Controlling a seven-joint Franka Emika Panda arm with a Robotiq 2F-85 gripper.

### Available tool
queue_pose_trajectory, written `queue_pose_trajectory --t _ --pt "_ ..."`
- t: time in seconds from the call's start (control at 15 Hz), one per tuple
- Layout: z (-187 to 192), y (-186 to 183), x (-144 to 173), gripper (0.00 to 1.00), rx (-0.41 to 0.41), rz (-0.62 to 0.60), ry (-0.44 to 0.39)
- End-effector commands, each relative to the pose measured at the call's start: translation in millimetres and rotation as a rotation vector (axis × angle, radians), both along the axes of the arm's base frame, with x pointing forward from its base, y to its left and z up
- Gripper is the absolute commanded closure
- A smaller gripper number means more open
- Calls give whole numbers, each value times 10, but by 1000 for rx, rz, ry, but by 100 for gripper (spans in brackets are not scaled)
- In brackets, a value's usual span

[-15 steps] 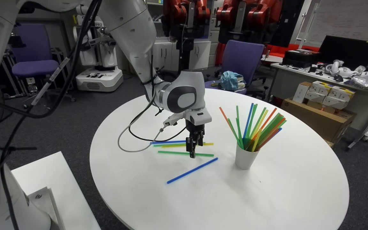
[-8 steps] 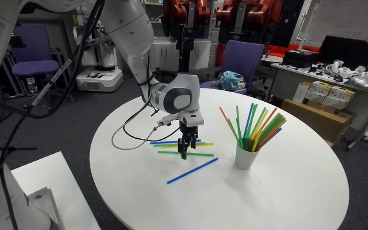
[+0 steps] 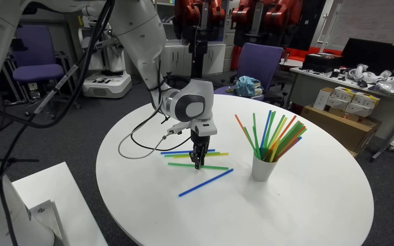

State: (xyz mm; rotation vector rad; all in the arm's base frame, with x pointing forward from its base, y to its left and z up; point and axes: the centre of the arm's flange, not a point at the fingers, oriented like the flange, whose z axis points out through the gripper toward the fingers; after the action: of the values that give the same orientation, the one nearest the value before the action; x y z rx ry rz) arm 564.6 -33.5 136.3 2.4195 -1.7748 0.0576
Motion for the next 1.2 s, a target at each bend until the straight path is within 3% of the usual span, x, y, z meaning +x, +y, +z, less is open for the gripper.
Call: queue_pose_trajectory --t 0.0,0.07,0.27,0.93,1.13 --pt "65 -39 -36 76 16 -2 16" --pt "62 -42 -38 75 16 -2 17" --pt "66 -51 -38 99 16 -4 16" --pt "485 -59 62 100 -14 32 -50" --pt "709 -48 134 100 -57 77 -77"
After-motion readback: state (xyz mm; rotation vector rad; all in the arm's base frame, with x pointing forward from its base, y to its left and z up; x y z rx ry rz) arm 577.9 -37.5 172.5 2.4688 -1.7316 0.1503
